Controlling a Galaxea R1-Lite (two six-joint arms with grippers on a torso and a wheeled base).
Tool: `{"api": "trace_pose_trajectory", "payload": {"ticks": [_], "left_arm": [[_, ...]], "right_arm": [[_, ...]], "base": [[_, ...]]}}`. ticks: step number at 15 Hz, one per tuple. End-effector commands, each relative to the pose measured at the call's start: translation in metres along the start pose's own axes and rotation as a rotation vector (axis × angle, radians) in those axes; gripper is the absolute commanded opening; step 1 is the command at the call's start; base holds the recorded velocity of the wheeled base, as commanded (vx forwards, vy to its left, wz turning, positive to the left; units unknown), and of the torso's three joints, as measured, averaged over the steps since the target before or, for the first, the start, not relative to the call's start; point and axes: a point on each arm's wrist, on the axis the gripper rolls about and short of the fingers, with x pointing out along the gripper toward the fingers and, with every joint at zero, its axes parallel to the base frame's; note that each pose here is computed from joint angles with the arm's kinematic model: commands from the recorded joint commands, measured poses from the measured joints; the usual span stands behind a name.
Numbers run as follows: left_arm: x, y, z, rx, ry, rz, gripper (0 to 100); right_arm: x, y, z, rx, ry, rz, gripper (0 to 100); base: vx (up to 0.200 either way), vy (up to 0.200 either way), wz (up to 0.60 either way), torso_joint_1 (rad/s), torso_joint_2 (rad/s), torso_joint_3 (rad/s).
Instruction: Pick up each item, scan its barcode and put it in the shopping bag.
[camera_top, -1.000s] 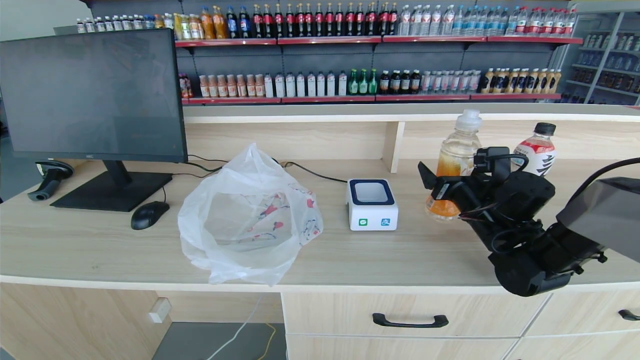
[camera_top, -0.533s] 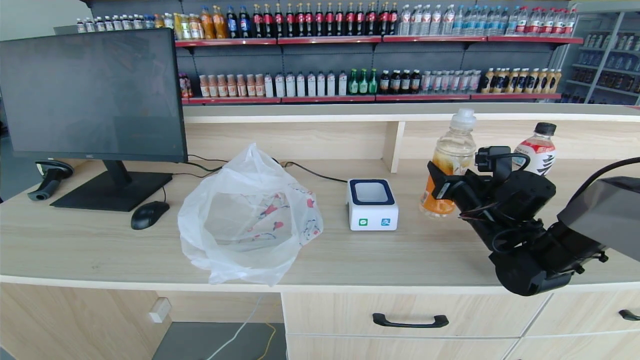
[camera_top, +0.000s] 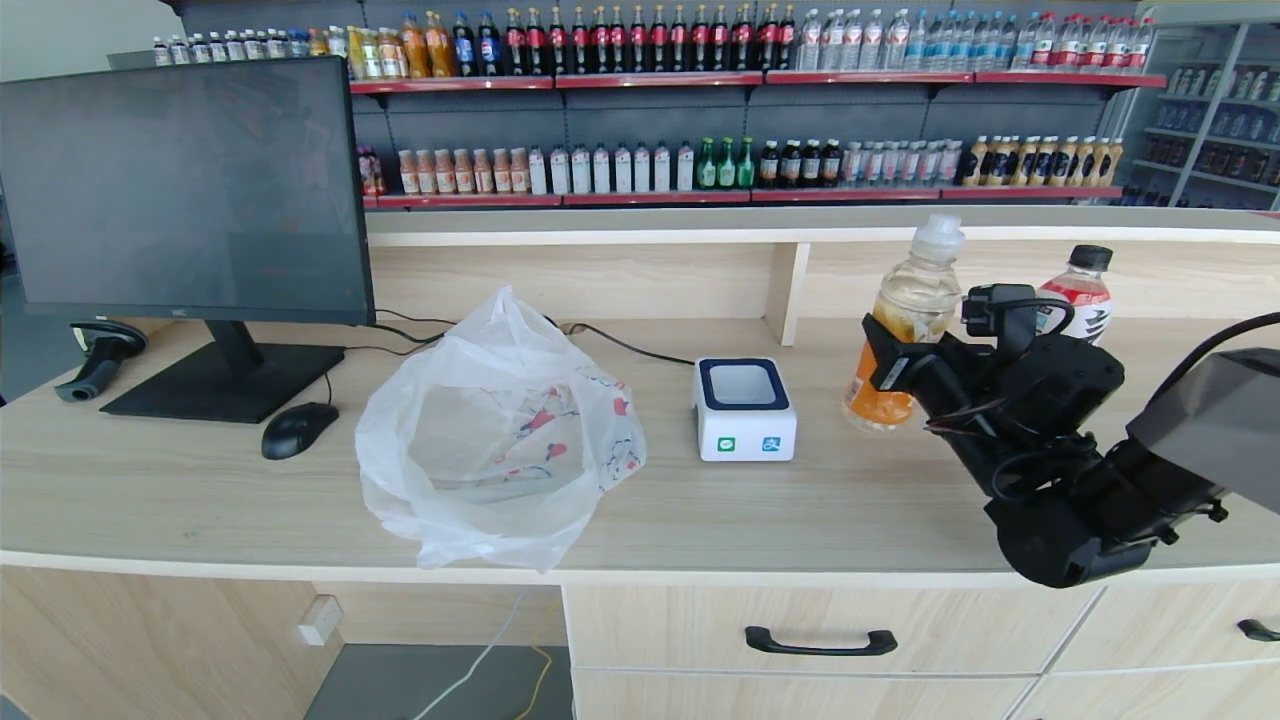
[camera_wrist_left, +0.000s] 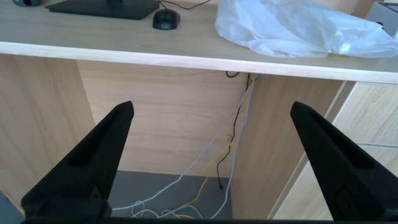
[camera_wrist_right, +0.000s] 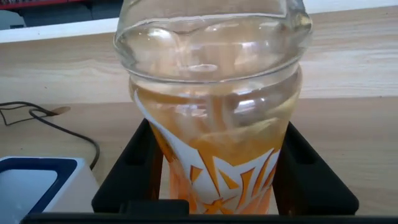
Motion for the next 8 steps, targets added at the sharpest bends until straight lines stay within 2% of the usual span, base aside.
{"api": "trace_pose_trajectory", "payload": {"ticks": [1,8], "left_arm": [[0.0,0.0,0.0,0.0,-0.002,0.001,100],[0.0,0.0,0.0,0.0,0.0,0.002,100]], "right_arm": [[0.0,0.001,0.008,0.002,-0.022,0.002,0],[-0.005,0.002,0.029,0.014,-0.067,0.007,0]], "base": [[0.0,0.0,0.0,0.0,0.0,0.0],[0.0,0.0,0.0,0.0,0.0,0.0]]}}
